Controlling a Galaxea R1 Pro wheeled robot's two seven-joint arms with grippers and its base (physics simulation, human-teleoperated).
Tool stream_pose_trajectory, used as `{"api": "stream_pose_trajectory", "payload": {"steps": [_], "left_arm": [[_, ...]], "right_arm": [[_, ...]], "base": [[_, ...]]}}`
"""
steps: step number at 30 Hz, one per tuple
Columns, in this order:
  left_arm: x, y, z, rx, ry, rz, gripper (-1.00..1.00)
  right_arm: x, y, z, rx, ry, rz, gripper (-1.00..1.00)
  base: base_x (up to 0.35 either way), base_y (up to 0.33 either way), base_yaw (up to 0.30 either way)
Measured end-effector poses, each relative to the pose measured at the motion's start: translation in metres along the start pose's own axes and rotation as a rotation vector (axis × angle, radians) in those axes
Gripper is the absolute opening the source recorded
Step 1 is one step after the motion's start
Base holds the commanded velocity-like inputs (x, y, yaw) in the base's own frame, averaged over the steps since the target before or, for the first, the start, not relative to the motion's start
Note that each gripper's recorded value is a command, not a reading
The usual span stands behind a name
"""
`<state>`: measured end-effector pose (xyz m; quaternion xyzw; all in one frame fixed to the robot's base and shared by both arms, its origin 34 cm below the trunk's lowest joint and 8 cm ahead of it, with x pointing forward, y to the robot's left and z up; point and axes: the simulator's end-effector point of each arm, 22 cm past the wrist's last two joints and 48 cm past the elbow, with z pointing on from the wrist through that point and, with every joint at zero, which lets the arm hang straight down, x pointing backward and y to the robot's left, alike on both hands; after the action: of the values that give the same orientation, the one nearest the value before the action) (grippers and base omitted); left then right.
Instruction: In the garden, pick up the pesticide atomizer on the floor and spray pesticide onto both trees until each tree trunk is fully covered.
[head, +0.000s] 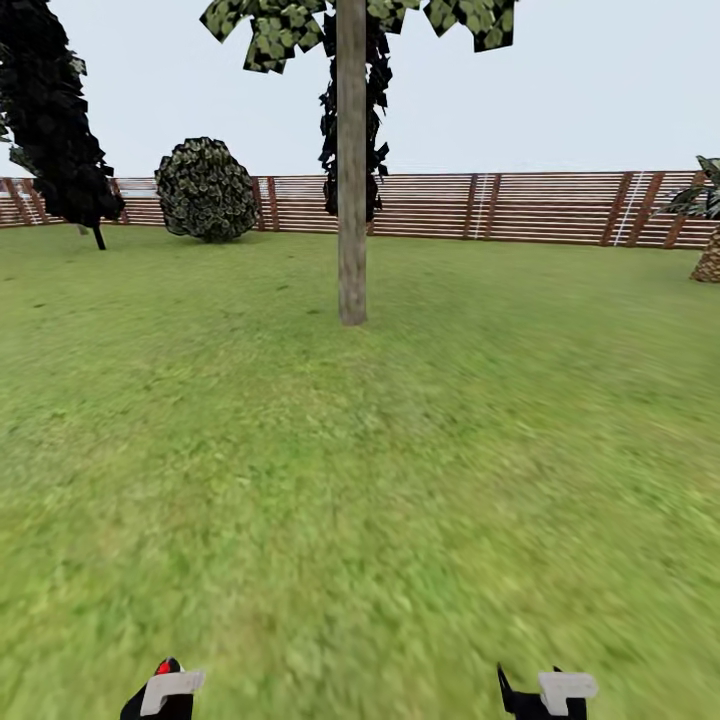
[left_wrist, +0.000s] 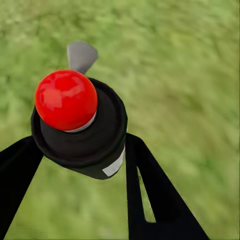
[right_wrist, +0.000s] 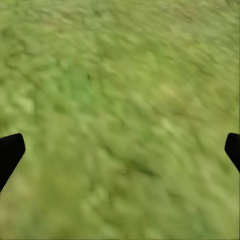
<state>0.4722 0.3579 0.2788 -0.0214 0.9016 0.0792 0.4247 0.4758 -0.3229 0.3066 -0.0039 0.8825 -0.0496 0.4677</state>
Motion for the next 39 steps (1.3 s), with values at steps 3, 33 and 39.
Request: {"api": "stream_pose_trajectory", "payload": {"steps": [3, 33, 39], "left_arm": [[-0.0001, 0.0006, 0.0, -0.001, 0.0, 0.0, -1.0], [0.0009, 0.0007, -0.0001, -0.001, 0.003, 0.001, -1.0], [0.0009, 0.0005, -0.0001, 0.0, 0.003, 0.001, -1.0]], "right_arm": [[-0.0002, 0.0001, 0.0, 0.0, -0.001, 0.0, 1.0], [0.0002, 0.0001, -0.0001, 0.0, 0.0, 0.0, 1.0], [0.0001, -0.0001, 0.0, 0.0, 0.0, 0.0, 1.0]], "base": [[0.339, 0.0, 0.0], [0.339, 0.0, 0.0], [0.339, 0.0, 0.0]]}}
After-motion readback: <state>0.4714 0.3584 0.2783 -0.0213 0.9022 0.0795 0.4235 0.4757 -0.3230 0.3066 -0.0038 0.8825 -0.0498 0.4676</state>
